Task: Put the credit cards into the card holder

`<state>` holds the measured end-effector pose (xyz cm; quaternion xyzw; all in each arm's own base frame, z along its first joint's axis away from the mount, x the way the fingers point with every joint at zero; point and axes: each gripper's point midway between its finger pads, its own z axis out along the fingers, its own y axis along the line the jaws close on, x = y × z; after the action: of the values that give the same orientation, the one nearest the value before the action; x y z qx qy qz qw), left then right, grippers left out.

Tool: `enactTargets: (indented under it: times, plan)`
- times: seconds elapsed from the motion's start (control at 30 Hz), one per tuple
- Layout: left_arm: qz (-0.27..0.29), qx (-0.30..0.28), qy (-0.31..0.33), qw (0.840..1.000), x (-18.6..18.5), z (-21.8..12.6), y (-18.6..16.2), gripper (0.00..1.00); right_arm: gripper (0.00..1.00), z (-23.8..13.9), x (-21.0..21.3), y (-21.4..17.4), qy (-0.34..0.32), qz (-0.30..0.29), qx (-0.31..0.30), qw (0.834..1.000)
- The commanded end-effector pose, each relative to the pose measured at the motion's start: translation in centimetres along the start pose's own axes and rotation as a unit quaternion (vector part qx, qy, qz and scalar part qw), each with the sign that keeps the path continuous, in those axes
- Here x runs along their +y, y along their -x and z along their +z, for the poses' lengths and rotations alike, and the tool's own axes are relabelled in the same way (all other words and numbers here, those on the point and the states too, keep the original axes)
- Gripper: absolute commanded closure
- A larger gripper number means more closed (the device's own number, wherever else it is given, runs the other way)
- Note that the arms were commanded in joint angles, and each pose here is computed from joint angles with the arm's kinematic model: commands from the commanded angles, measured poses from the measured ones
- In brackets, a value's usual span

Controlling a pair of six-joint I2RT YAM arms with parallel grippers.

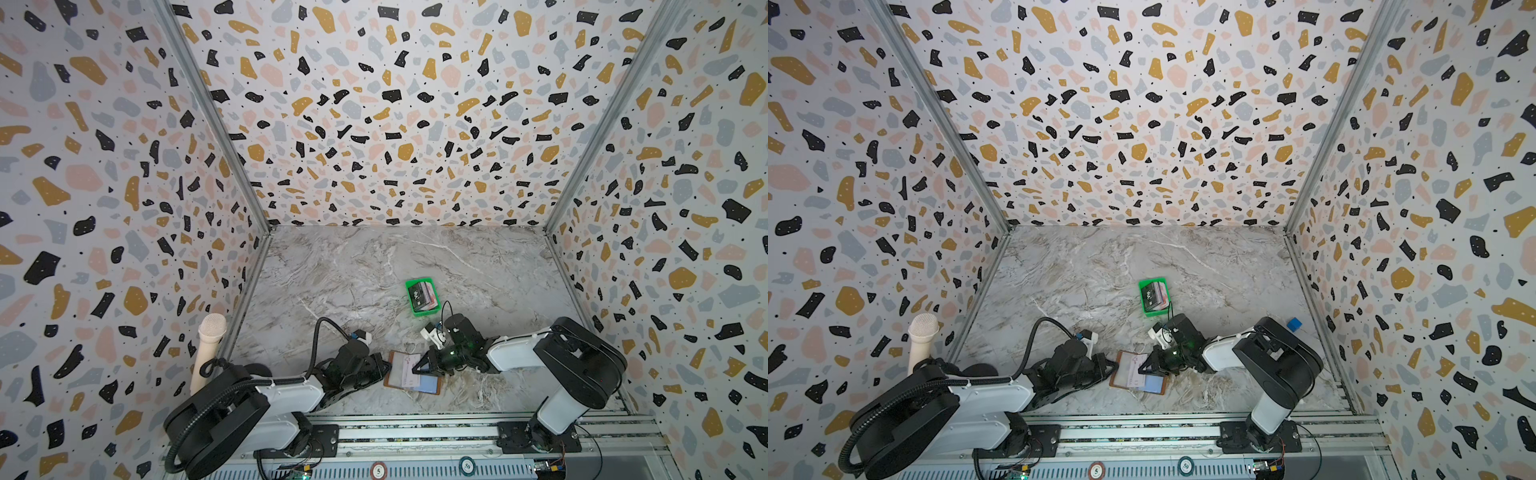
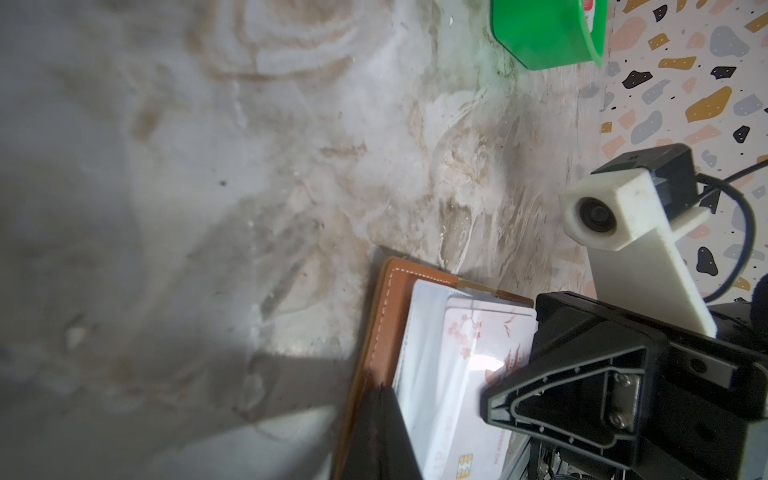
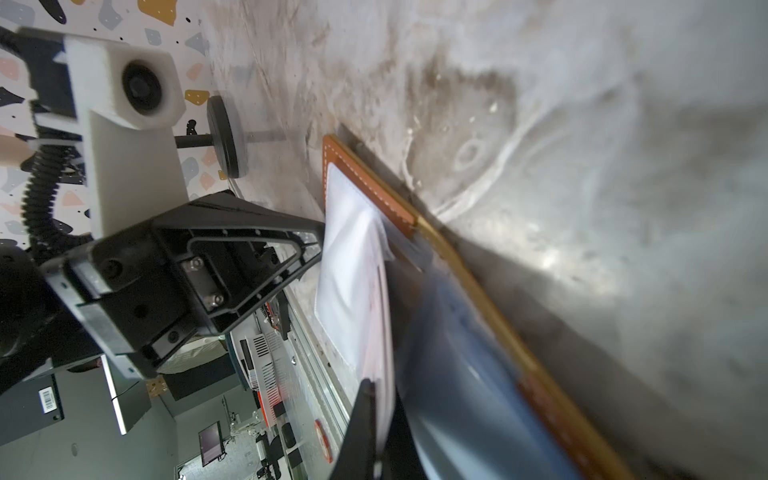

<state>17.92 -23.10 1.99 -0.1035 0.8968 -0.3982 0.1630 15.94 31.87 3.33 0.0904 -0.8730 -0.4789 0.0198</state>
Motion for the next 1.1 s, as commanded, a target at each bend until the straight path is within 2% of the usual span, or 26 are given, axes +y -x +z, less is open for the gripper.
enactTargets:
  times: [0.0,0.27,0.43,0.57,0.9,1.07]
  plan:
    - [-0.005,0.037,0.021,0.999,1.5,0.1,-2.0,1.00,1.00,0.3,-2.3,1.1,-0.067,-0.004,-0.017,0.998]
    - [-0.002,0.051,0.018,0.999,1.3,0.4,-2.5,1.00,1.00,0.0,-2.4,1.5,-0.085,-0.011,-0.022,0.996]
    - [-0.008,0.059,0.022,0.998,1.7,0.4,-2.9,1.00,1.00,-1.0,-1.5,3.1,-0.052,-0.018,-0.047,0.997]
    - [-0.007,0.057,0.026,0.998,1.7,0.3,-2.8,1.00,1.00,-1.4,-1.1,4.4,-0.051,-0.029,-0.049,0.997]
    - [-0.008,0.059,0.047,0.997,2.5,0.4,-2.8,1.00,1.00,-0.2,-2.2,3.6,-0.080,-0.027,-0.015,0.996]
    - [0.024,0.054,0.057,0.997,1.8,0.6,-2.0,1.00,1.00,0.1,-2.0,3.4,-0.074,-0.041,0.013,0.996]
